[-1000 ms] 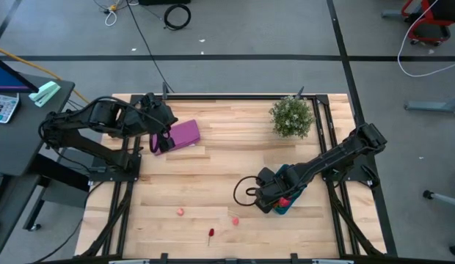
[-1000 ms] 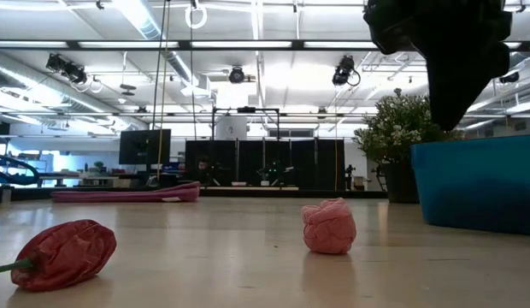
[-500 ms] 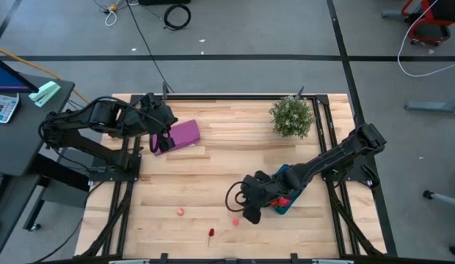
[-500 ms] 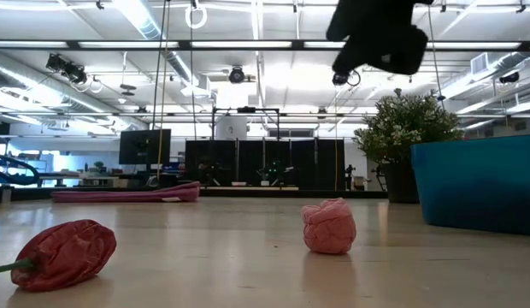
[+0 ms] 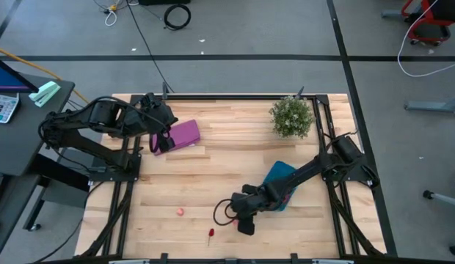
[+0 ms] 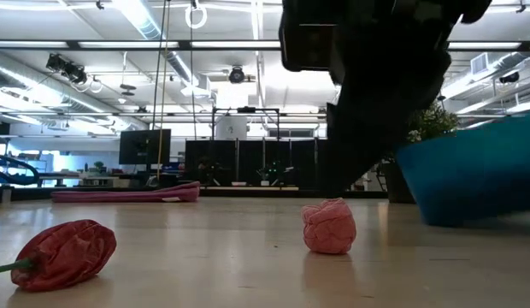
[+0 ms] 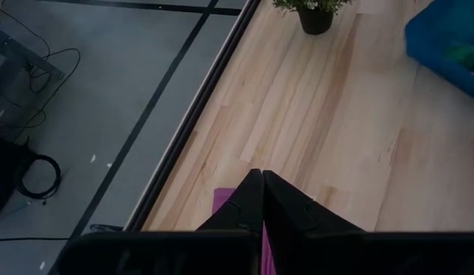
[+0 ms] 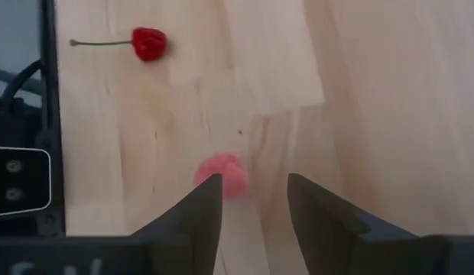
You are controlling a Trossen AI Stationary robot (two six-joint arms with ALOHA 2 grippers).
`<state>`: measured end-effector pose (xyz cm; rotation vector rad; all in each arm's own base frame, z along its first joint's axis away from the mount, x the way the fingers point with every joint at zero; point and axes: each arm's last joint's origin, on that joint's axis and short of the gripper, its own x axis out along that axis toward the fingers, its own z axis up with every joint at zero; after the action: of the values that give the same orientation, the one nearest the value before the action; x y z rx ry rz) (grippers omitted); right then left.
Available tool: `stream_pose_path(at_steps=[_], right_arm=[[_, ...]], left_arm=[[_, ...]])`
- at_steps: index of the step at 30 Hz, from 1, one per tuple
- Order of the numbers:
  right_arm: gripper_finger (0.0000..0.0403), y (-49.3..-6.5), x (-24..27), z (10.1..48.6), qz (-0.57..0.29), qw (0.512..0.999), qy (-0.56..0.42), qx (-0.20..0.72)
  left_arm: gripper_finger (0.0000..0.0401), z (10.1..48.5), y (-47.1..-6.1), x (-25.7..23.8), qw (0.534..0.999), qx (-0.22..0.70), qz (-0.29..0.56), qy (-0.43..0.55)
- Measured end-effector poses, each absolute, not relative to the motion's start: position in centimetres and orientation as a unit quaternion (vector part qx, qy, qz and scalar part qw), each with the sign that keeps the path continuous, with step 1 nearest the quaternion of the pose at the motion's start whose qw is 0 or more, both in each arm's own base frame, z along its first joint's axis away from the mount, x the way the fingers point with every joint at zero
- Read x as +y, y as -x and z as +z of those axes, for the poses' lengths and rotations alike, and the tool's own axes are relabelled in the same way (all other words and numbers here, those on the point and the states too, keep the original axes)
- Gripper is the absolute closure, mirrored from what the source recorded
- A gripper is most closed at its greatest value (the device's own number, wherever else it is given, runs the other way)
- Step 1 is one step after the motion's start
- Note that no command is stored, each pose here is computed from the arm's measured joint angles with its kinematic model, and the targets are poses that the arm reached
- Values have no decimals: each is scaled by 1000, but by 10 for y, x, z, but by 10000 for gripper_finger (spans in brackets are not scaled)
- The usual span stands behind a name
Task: Pick and placing Produce into tupperware
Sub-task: Put the pink peach into the blue bin
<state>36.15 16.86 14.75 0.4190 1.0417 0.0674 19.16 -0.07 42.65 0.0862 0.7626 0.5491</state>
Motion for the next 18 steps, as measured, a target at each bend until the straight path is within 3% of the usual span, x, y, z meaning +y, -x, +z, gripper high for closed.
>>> stream_pose_path(at_steps=[18], right_arm=[[247, -355, 190, 146, 133, 874, -36, 465]], left_arm=[[389, 427, -192, -1, 891, 367, 264, -42]])
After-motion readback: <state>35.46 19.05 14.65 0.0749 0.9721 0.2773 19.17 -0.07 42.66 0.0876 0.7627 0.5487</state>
